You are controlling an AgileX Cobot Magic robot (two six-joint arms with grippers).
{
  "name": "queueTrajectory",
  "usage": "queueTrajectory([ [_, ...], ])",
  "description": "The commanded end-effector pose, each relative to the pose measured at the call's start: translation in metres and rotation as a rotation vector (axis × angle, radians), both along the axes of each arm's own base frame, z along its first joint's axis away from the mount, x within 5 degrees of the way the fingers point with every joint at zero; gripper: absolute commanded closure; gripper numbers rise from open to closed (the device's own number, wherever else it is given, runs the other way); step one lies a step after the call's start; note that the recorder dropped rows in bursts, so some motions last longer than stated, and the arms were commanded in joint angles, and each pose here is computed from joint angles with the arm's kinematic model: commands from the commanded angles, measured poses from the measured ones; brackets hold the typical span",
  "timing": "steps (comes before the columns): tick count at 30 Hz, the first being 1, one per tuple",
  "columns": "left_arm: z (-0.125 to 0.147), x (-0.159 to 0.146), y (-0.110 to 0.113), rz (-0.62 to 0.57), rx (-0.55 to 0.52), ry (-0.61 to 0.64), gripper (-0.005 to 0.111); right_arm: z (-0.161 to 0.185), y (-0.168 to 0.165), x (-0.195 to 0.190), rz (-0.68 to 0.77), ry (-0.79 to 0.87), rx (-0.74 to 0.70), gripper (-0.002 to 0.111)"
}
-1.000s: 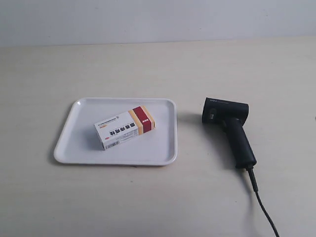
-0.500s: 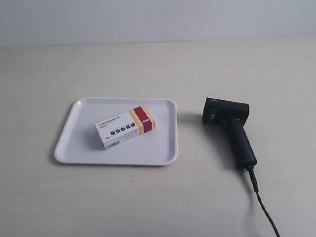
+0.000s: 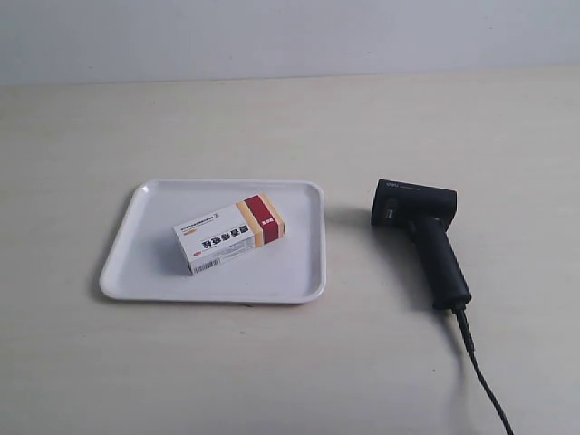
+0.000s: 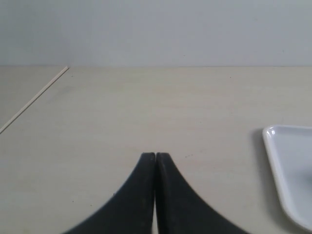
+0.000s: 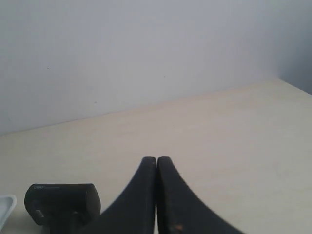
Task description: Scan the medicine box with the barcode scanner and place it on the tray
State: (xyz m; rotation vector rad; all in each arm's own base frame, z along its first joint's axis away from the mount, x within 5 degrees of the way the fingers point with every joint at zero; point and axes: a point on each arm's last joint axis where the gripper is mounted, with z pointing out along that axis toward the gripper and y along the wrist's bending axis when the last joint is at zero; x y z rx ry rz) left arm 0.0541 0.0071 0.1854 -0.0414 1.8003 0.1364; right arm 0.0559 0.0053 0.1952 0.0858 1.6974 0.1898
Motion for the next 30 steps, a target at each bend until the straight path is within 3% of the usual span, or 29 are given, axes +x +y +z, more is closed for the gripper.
queueTrajectory([
  [1,0.0000,-0.0003,0.0001,0.004,-0.003,-0.008,0.104,-0.0017,-0.0003,-0.0004,0.000,0.002,-0.027,0.108],
  [8,0.0000,-0.0003,0.0001,0.004,-0.003,-0.008,0.104,-0.0022,0.0034,-0.0009,0.071,0.005,-0.040,0.108],
  [26,0.0000,-0.0003,0.0001,0.004,-0.003,-0.008,0.104,-0.0034,0.0023,-0.0010,0.066,0.014,-0.092,0.108],
  [30,0.0000,-0.0003,0.0001,0.004,-0.003,-0.008,0.104,-0.0037,0.0016,-0.0009,0.052,0.022,-0.042,0.108],
])
